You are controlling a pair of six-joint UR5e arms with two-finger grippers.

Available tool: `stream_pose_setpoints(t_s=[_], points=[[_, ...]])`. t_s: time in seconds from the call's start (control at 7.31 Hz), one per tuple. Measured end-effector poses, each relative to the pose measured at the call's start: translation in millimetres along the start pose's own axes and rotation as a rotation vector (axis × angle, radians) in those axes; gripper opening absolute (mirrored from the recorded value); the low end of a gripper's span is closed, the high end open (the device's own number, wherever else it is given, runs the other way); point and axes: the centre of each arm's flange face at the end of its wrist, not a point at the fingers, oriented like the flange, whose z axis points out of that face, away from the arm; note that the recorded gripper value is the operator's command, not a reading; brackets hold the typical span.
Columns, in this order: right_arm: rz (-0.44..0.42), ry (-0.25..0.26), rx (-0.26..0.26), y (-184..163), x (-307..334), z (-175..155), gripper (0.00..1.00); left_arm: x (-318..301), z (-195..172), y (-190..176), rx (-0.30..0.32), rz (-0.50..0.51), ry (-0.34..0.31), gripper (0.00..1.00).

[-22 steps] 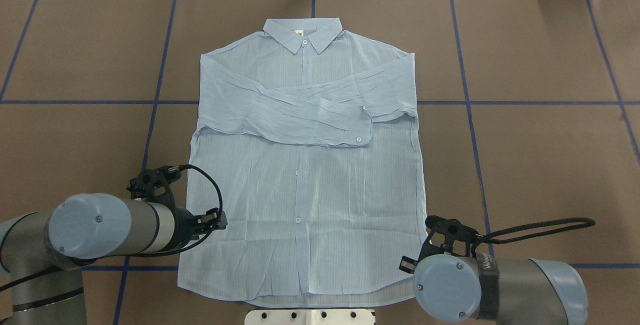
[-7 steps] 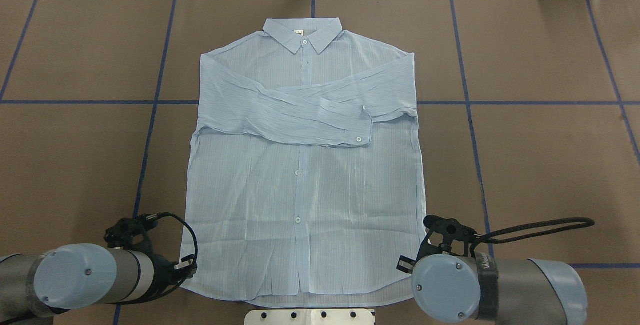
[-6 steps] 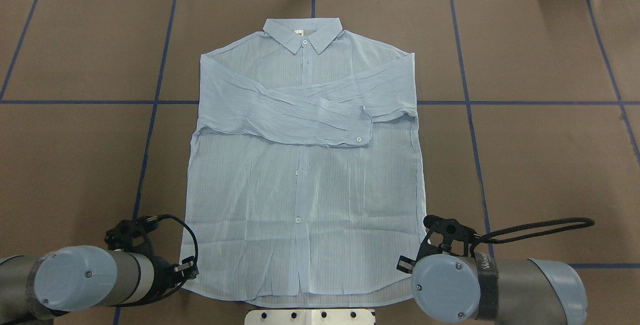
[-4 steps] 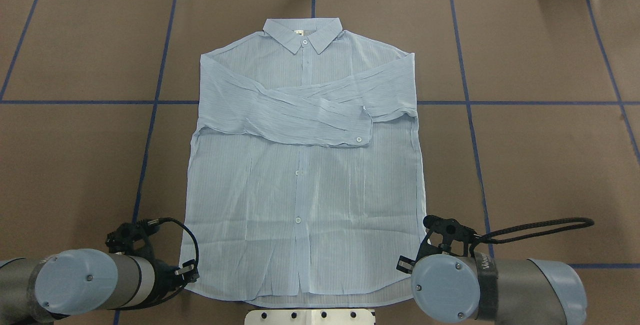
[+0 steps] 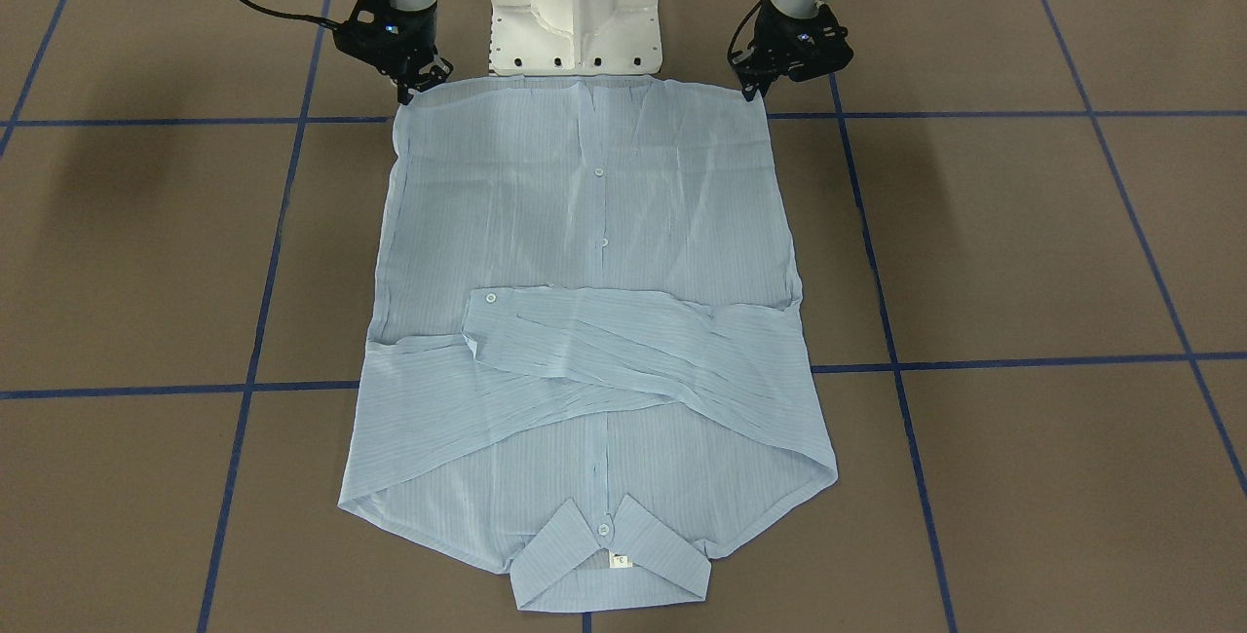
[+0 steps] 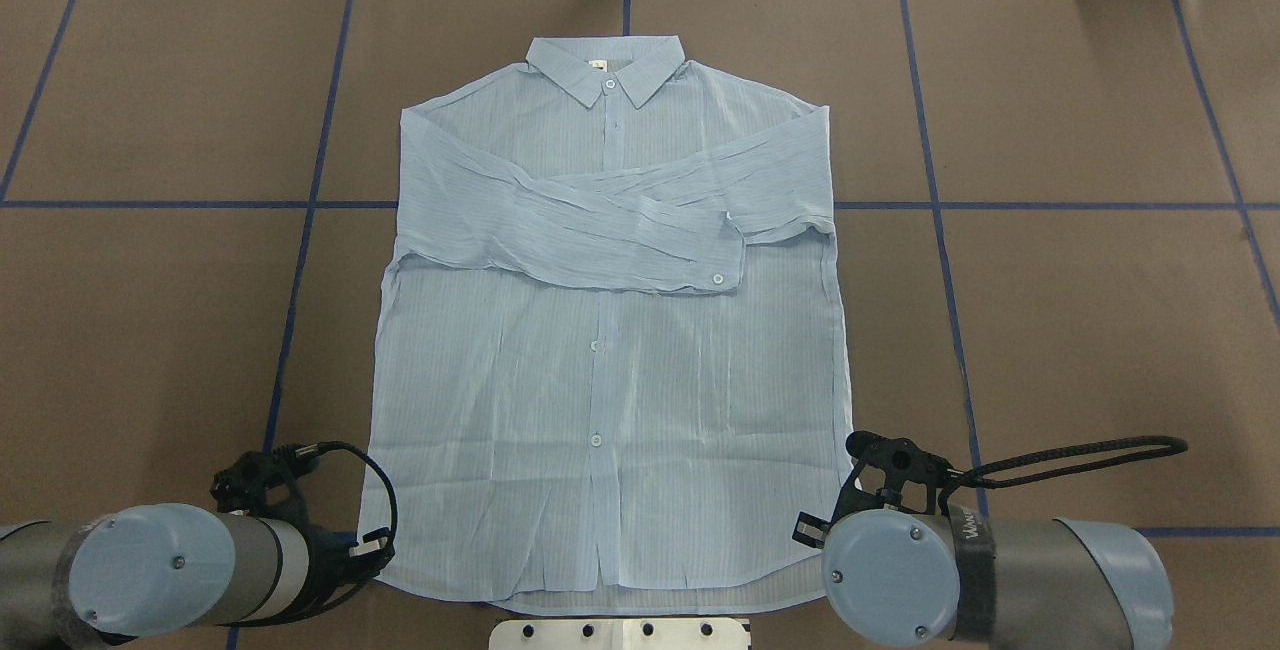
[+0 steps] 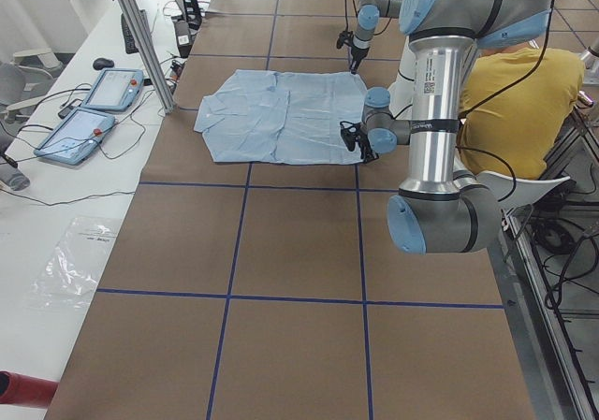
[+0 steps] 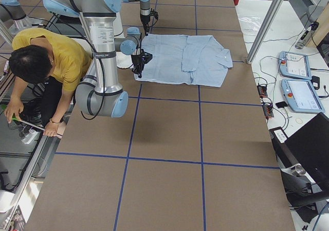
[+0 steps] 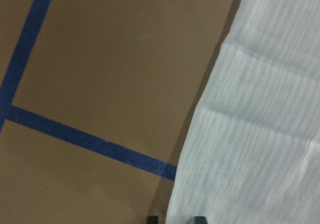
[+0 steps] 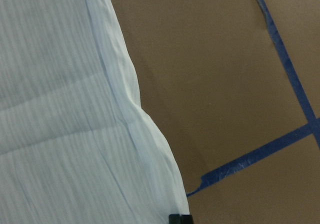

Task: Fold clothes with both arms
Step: 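Move both grippers to the hem corners nearest the robot, then grasp the hem corners and fold the bottom up toward the collar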

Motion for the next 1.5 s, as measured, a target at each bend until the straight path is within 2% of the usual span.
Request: stream_pose_setpoints(t_s=[0.41,0.82,1.09,1.37,1.5], points=[[0.002,-0.006,-0.001,-1.1,0.9,-3.1,0.00,3.7,-15.2,3.1,-0.016,0.002,0.022,0.00],[0.015,-0.069,-0.022,-9.6,18.8,-41.6,0.00,10.7,-61.7,10.9,-0.053,-0.029,0.077,0.00],[0.060,-0.114,-0.036,-34.5,24.5,-69.5,0.00,24.8,-99.4,7.4,-0.055,-0.053,0.129,0.00],[0.141,-0.164,-0.055,-79.2,13.1,-95.9,0.00,46.0,-137.8,-42.5,0.013,-0.044,0.211,0.00],[0.172,-0.190,-0.056,-106.1,7.0,-109.6,0.00,52.0,-151.2,-73.5,0.054,-0.022,0.231,0.00]])
